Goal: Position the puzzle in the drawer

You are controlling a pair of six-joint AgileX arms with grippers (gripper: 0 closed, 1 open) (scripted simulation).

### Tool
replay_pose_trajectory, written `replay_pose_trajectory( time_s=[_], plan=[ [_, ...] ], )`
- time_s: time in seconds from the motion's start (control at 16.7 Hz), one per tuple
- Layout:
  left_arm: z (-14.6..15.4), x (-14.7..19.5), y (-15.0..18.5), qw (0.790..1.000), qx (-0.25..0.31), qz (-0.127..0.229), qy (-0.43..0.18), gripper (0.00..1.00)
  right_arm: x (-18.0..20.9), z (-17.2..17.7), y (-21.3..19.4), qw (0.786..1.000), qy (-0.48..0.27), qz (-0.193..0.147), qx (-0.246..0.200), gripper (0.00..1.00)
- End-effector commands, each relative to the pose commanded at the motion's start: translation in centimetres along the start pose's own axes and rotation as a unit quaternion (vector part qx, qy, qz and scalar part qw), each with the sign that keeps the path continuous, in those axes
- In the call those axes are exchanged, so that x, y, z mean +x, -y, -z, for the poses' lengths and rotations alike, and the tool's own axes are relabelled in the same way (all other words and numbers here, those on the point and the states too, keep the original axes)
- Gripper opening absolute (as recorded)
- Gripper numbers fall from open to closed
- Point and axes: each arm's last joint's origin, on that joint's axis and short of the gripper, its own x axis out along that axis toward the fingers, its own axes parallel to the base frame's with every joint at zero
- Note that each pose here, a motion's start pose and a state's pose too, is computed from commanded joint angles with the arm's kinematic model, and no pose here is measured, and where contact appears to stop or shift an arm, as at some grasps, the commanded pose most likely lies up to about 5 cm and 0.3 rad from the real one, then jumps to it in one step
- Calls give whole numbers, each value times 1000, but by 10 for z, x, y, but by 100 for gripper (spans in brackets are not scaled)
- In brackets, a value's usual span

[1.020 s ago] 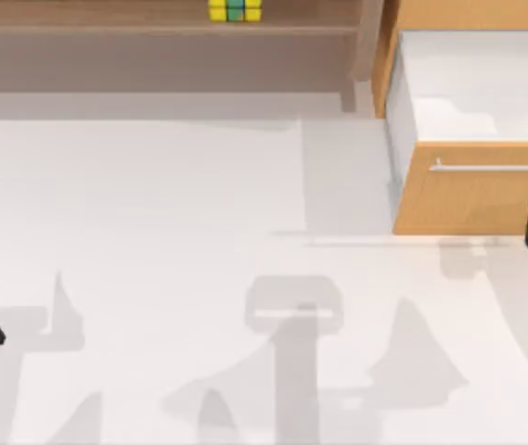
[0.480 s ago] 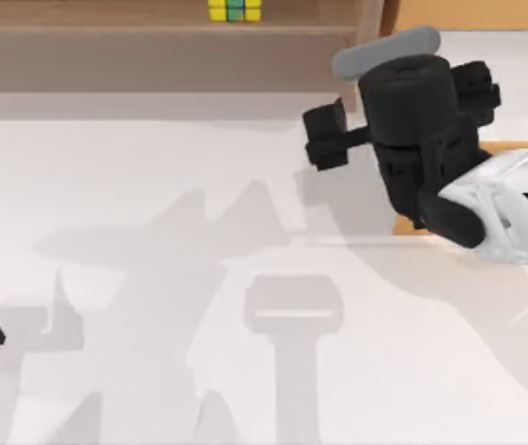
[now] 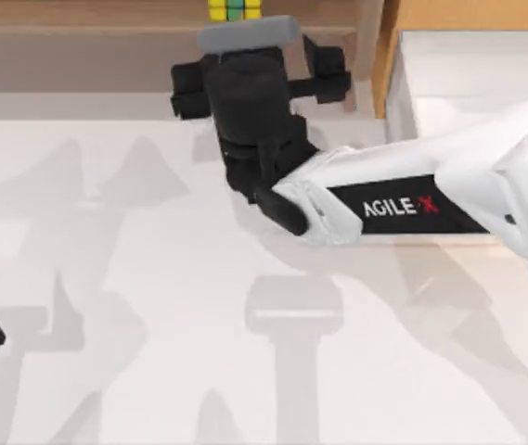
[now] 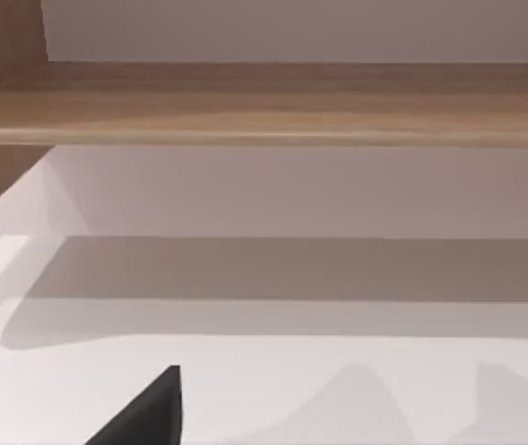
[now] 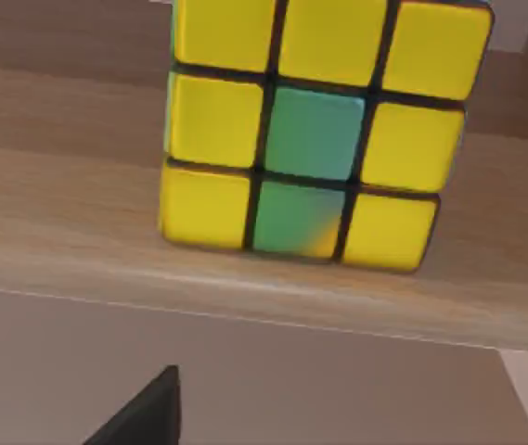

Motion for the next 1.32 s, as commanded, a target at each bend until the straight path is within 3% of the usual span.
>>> replay_pose_trajectory(
  time_s=[0.18, 0.3, 0.66, 1.32],
  plan=[
    [0, 0, 0, 1000, 0, 0, 0, 100, 6, -8, -20, 998, 41, 4, 53, 100],
    [0, 0, 0, 1000, 0, 0, 0, 100, 6, -10, -23, 997, 49, 4, 65, 100],
    [0, 0, 0, 1000, 0, 0, 0, 100, 11, -12, -20, 997, 49, 5, 64, 100],
    [0, 0, 0, 1000, 0, 0, 0, 100, 66, -16, -22, 997, 49, 4, 65, 100]
  ],
)
